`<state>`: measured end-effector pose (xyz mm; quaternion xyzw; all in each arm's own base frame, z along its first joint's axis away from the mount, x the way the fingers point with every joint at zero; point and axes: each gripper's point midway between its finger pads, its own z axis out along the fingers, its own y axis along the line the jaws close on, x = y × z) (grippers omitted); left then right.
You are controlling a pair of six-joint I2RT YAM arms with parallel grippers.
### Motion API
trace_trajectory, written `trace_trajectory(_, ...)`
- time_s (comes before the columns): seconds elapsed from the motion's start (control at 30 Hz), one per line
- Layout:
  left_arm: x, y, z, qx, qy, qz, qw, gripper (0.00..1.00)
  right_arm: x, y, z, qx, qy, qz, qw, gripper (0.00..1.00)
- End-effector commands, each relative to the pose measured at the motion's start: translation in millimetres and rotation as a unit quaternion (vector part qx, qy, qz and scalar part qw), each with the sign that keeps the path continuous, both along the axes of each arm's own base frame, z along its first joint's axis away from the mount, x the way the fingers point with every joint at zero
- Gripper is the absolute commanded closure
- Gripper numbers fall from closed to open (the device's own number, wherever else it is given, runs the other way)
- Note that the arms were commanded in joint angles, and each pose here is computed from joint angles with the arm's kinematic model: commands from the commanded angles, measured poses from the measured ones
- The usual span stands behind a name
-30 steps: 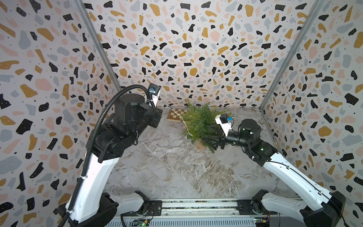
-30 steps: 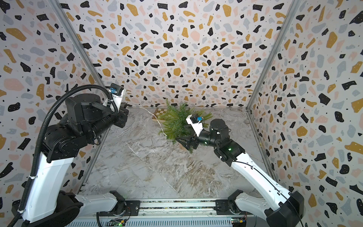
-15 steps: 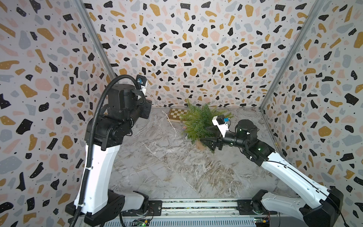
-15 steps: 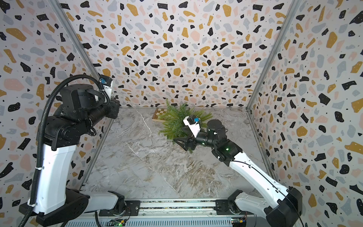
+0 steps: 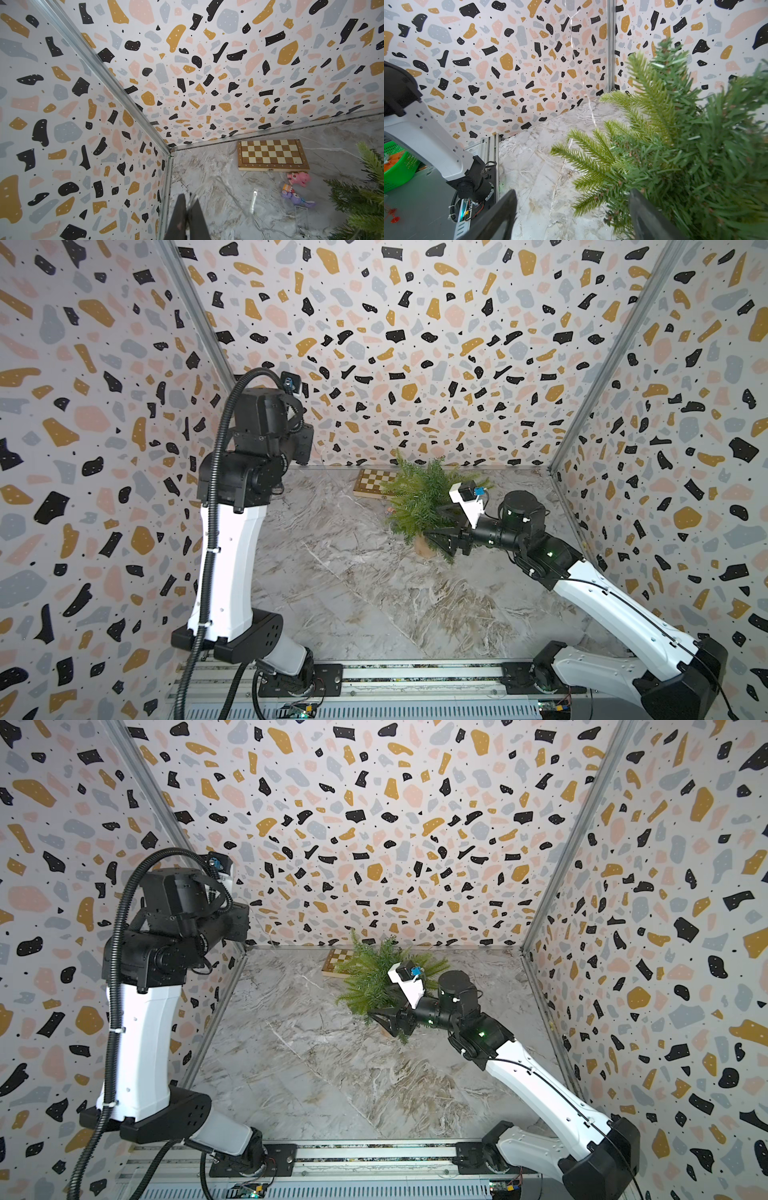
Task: Remove string lights from the small christmas tree
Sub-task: Remove the light string from the Christmas tree.
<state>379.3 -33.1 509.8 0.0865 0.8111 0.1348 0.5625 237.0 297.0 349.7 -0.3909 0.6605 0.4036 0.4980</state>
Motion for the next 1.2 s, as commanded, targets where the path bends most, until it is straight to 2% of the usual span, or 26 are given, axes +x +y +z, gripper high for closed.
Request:
trace_trajectory(0.0, 7.3, 1.9, 16.2, 0.008, -0.025, 0.000, 1.000, 1.00, -1.7, -1.3, 21.4, 0.009, -0.025, -0.002, 1.000, 0.16)
trace_trajectory(0.33, 37.5, -3.2, 10.1, 0.023, -0.029, -0.001, 0.999, 1.00, 3.7, -0.9, 24.6, 0.006, -0.029, -0.010, 1.000, 0.16)
trace_trajectory(0.83, 90.4, -22.9, 4.0, -0.002, -0.047, -0.027, 0.999, 1.00, 24.7, -1.5, 48.9, 0.001, -0.046, -0.047, 0.998, 0.16)
trace_trajectory(1.03, 110.5, -45.9, 16.9, -0.047, -0.089, -0.073, 0.992, 1.00, 60.1, -17.7, 68.7, 0.021, -0.038, -0.071, 0.997, 0.15)
trace_trajectory(1.17, 126.2, -73.0, 20.3, -0.084, -0.107, -0.133, 0.982, 1.00, 88.3, -35.0, 82.5, 0.031, -0.034, -0.085, 0.995, 0.15)
